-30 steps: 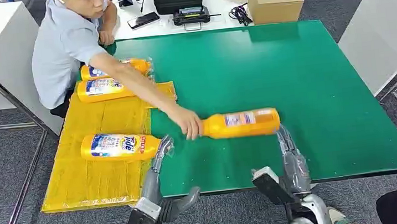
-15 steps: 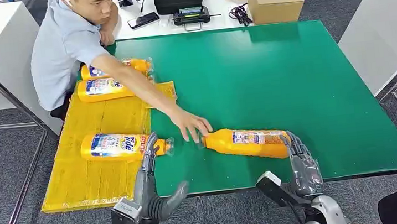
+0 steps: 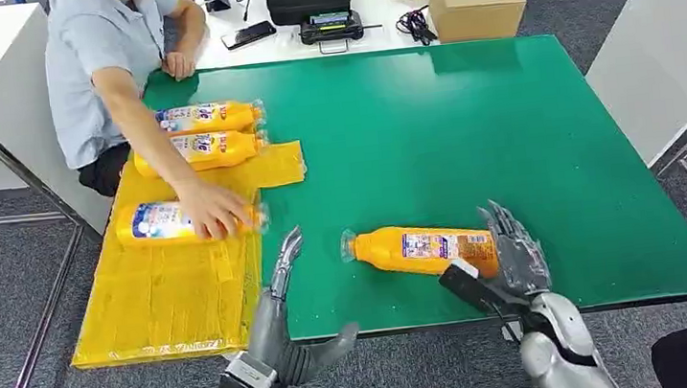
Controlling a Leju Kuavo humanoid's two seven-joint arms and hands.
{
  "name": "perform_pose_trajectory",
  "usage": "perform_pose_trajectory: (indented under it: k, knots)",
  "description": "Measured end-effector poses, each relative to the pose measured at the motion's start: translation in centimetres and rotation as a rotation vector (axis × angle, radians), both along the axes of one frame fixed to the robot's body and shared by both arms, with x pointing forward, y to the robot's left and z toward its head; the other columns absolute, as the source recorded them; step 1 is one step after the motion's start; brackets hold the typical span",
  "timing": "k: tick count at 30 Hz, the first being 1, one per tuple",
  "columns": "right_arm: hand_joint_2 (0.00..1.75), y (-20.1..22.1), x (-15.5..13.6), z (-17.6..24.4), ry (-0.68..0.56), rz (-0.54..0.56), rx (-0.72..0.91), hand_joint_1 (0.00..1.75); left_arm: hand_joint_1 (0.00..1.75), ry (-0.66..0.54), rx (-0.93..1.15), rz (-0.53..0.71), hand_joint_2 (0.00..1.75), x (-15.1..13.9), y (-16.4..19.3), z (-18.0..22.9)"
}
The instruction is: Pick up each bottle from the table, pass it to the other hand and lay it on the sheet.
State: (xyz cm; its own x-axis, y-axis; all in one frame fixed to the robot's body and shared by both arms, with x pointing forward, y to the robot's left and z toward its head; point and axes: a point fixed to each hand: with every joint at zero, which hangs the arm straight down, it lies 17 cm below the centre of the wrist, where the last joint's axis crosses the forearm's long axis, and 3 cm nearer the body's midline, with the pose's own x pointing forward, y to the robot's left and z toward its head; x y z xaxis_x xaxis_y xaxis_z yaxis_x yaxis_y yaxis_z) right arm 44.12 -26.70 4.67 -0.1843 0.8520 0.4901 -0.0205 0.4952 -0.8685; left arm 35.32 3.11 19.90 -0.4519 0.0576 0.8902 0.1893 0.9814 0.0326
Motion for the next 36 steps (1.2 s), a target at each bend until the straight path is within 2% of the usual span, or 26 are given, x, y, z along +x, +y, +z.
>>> perform_pose_trajectory:
  k: [8,23,33,34,35,36]
  knots:
    - [1.75,0.1,0.8,-0.9,0.023,0.007,-0.011,0.0,0.0,-0.014,0.021,-0.009,1.75,0.0,-0.6,0.1]
    - [1.75,4.5,1.8,-3.2,0.123,0.112,-0.019,0.0,0.0,-0.016,0.089,-0.049,1.75,0.2,-2.4,-0.3]
    - [1.75,5.5,2.0,-3.7,0.153,0.136,-0.025,0.0,0.0,-0.008,0.113,-0.067,1.75,0.0,-3.1,-0.8]
    - [1.75,5.6,2.1,-3.7,0.158,0.137,-0.025,0.07,0.0,-0.007,0.115,-0.067,1.75,0.0,-3.1,-0.9]
    - [1.75,5.6,2.2,-3.8,0.163,0.135,-0.027,0.51,0.0,-0.007,0.117,-0.068,1.75,0.0,-3.1,-1.0]
    - [1.75,5.6,2.2,-3.9,0.168,0.133,-0.029,1.64,0.0,-0.005,0.119,-0.068,1.75,0.0,-3.1,-1.0]
